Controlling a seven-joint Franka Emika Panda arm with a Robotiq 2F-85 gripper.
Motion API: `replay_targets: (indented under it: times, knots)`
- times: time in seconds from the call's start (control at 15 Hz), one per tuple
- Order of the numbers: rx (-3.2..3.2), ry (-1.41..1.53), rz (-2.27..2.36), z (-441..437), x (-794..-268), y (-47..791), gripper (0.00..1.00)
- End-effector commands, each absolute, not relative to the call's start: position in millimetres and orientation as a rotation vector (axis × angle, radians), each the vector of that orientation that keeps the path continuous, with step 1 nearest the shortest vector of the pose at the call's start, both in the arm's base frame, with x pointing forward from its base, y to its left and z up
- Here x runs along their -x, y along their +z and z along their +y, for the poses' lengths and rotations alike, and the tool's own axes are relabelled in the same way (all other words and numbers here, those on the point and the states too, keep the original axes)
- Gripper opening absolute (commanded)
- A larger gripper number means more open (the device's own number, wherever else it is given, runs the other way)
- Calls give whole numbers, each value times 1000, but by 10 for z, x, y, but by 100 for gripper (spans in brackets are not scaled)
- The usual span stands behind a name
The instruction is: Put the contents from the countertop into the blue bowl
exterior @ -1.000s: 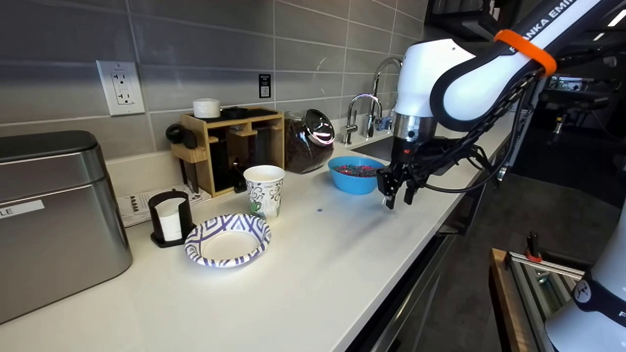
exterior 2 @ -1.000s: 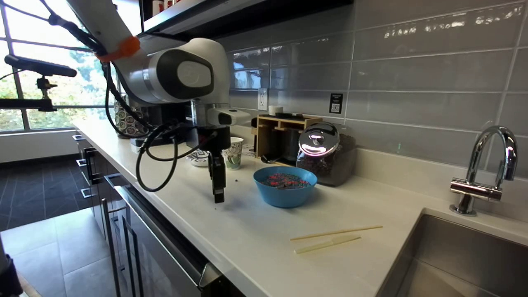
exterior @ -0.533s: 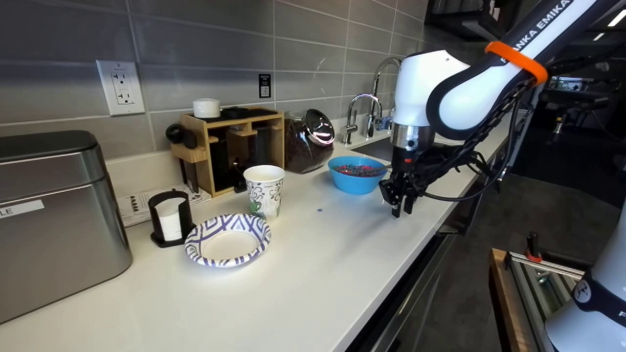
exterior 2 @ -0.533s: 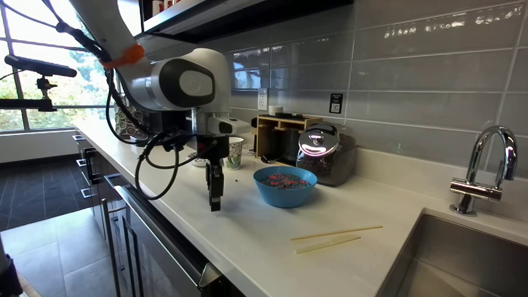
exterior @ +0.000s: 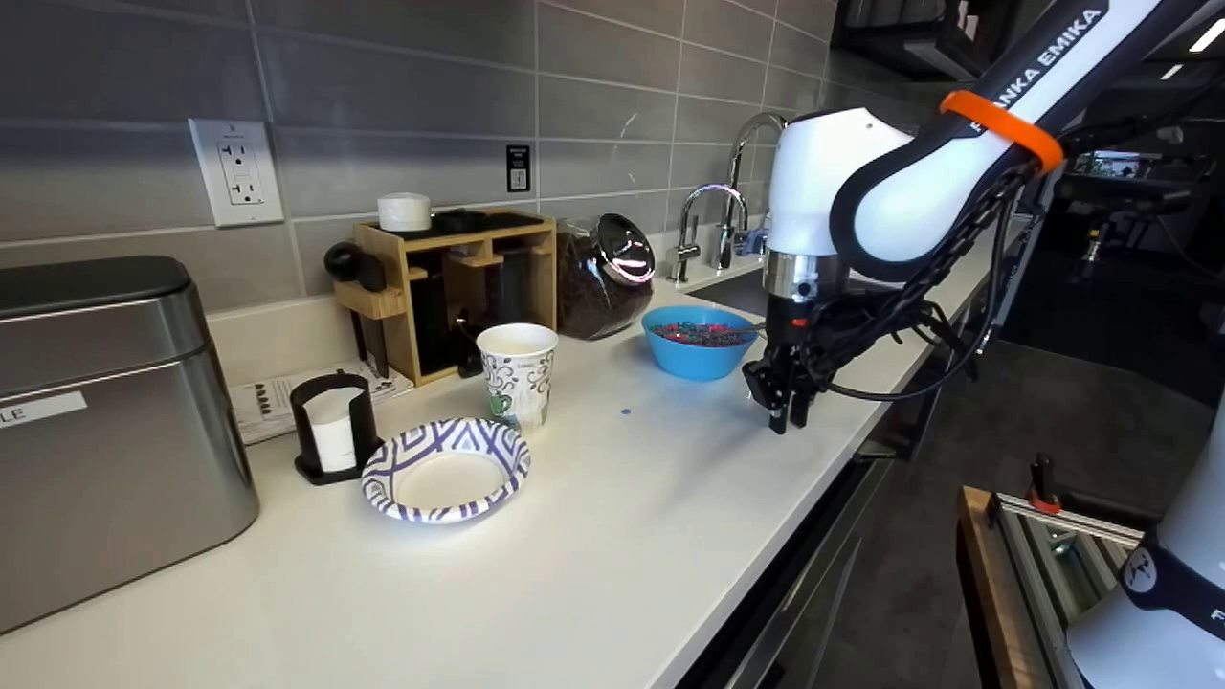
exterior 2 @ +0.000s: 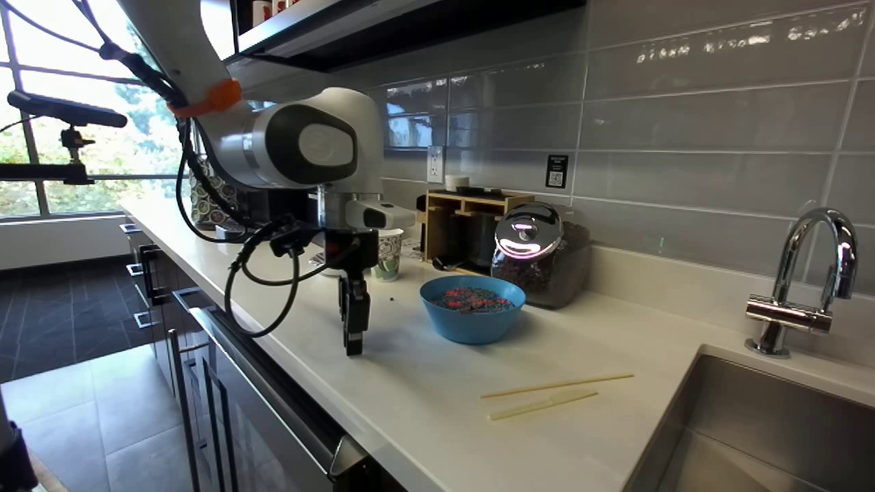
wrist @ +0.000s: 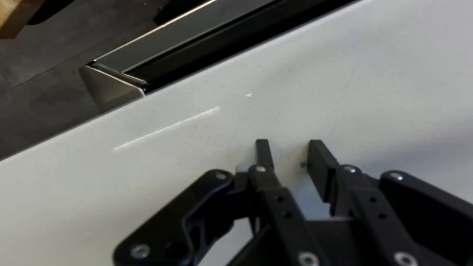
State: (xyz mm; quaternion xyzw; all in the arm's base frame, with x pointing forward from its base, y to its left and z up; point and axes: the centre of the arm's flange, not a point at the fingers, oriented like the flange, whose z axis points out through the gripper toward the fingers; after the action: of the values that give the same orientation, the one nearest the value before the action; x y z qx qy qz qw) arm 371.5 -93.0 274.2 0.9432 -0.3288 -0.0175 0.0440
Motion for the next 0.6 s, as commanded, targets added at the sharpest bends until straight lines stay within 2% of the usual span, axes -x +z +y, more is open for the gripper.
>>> replay_targets:
  times: [0.0, 0.27, 0.4, 0.53]
  knots:
    - [-2913, -57, -982, -840, -3402, 2630, 26]
    - [-2918, -52, -961, -833, -3403, 2611, 16]
    - [-2921, -51, -951, -838, -3403, 2602, 3]
    - [-2923, -52, -940, -842, -3400, 2588, 0]
